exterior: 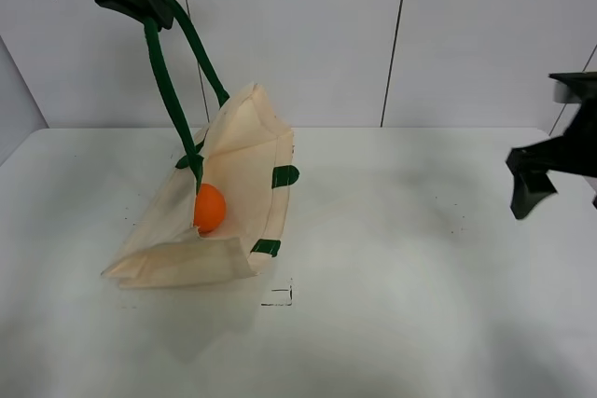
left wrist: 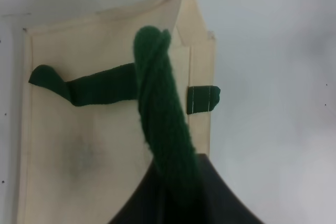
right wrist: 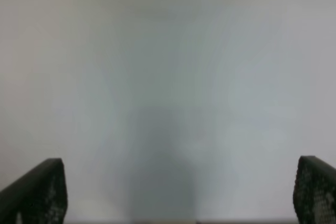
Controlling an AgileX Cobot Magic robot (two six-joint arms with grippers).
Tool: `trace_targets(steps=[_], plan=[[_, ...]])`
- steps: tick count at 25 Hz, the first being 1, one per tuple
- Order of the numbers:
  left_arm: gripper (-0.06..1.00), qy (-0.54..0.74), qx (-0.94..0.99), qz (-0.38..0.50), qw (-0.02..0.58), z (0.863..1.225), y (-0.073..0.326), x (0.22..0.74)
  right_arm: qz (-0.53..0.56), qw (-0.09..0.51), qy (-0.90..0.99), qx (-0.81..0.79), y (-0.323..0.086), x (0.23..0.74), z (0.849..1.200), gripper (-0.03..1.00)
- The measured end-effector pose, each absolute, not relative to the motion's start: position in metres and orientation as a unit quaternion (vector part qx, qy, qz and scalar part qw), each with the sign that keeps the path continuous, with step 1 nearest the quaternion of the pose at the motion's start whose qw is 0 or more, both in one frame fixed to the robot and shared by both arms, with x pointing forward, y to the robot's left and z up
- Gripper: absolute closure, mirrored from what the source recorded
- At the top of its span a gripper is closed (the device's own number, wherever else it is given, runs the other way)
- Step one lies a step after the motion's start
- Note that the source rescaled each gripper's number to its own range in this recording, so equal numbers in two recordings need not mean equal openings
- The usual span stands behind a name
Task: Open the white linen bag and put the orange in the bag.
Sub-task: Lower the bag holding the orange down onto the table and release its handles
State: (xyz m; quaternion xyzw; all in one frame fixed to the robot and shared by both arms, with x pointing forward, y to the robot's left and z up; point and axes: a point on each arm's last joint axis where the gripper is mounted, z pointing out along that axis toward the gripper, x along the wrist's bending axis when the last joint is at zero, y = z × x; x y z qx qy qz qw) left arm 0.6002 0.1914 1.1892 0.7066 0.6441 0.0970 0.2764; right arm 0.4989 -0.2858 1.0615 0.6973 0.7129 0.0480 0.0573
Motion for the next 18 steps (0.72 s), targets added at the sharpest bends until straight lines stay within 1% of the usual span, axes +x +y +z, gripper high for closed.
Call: trace_targets(steps=[4, 6, 9, 11, 14, 18], plan=[[0.94, 0.644, 0.707, 0.097, 0.276, 1.189, 0.191, 0.6, 0.072, 0.076, 0.711, 0.696, -0.29, 0.422, 1.065, 0.02], [0.94, 0.644, 0.707, 0.097, 0.276, 1.189, 0.191, 0.6, 0.095, 0.098, 0.712, 0.689, -0.292, 0.39, 1.067, 0.02], [0.94, 0.644, 0.707, 0.097, 0.276, 1.189, 0.191, 0.6, 0.146, 0.149, 0.712, 0.671, -0.294, 0.345, 1.064, 0.02], [0.94, 0.644, 0.707, 0.097, 0.276, 1.189, 0.191, 0.6, 0.199, 0.203, 0.704, 0.651, -0.295, 0.319, 1.066, 0.02], [0.94, 0.644, 0.707, 0.097, 0.276, 1.189, 0.191, 0.6, 0.268, 0.269, 0.681, 0.626, -0.297, 0.289, 1.063, 0.02], [0.94, 0.644, 0.707, 0.097, 0.276, 1.189, 0.191, 0.6, 0.326, 0.317, 0.655, 0.603, -0.297, 0.261, 1.051, 0.02]])
